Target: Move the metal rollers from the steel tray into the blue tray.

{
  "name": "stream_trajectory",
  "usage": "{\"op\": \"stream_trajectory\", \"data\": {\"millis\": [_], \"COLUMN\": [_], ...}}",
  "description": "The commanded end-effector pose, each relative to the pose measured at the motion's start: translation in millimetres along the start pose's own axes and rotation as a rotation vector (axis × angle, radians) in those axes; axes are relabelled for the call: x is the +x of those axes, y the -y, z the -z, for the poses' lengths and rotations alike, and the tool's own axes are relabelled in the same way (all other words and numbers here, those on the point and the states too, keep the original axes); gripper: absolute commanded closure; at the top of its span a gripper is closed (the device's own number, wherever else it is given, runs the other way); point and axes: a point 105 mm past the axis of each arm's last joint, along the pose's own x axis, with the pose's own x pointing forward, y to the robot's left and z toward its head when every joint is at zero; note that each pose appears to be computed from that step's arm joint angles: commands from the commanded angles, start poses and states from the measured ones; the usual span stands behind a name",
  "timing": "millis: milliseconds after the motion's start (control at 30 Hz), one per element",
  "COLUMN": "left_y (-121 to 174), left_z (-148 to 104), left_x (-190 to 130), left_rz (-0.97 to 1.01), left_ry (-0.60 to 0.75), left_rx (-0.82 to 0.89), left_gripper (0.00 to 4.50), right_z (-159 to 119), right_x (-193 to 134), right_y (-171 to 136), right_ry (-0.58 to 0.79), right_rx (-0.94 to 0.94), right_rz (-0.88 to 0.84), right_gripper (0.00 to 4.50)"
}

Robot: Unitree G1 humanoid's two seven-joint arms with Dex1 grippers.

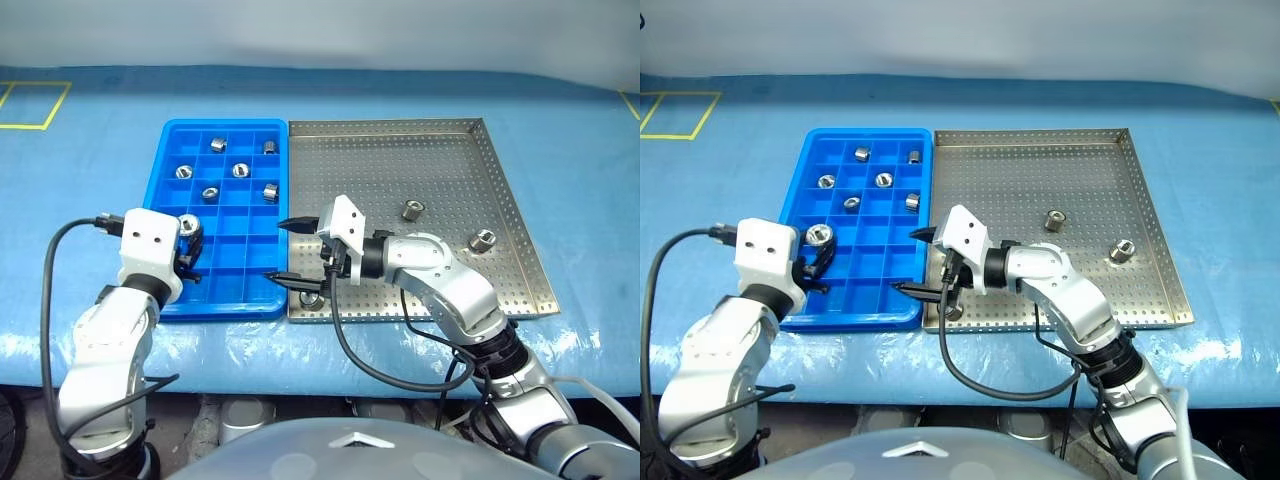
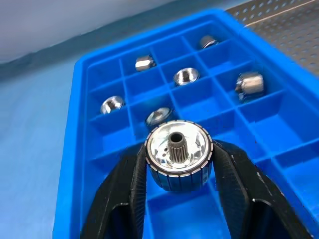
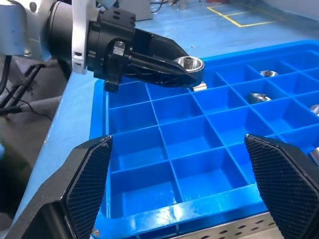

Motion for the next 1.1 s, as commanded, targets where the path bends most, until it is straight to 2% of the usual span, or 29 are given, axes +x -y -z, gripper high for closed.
{"op": "stream_trajectory", "data": {"millis": [33,300,567,600,700,800,967,1100], "left_y": [-4,4,15,16,23,40,65,86], "left_z": [-2,19,19,16,1,-30,-82,-99], "left_x": [-4,8,20,19,19,16,17,33], "left_rz": [-0.079,-0.065,0.022,0.037,0.102,0.261,0.483,0.601], "left_ry": [0.015,-0.051,-0.051,-0.044,0.005,0.112,0.279,0.303], "left_rx": [-0.022,-0.067,-0.050,-0.052,-0.046,-0.050,-0.037,0.022], "left_gripper": [2.80,2.80,2.80,2.05,1.12,0.14,0.03,0.03], "right_z": [-7,-2,-2,-2,-3,-5,-6,0], "right_x": [1,-4,-9,-10,-16,-27,-60,-94], "right_y": [-6,-6,-5,-5,-4,-2,11,24], "right_ry": [0.027,0.009,0.017,0.019,0.025,0.032,0.026,-0.025], "right_rx": [-0.037,-0.033,-0.025,-0.022,-0.013,-0.002,0.009,0.016], "right_rz": [-0.031,-0.016,0.040,0.049,0.084,0.133,0.290,0.450], "right_gripper": [0.00,0.00,0.00,0.00,0.00,0.00,0.00,0.00]}}
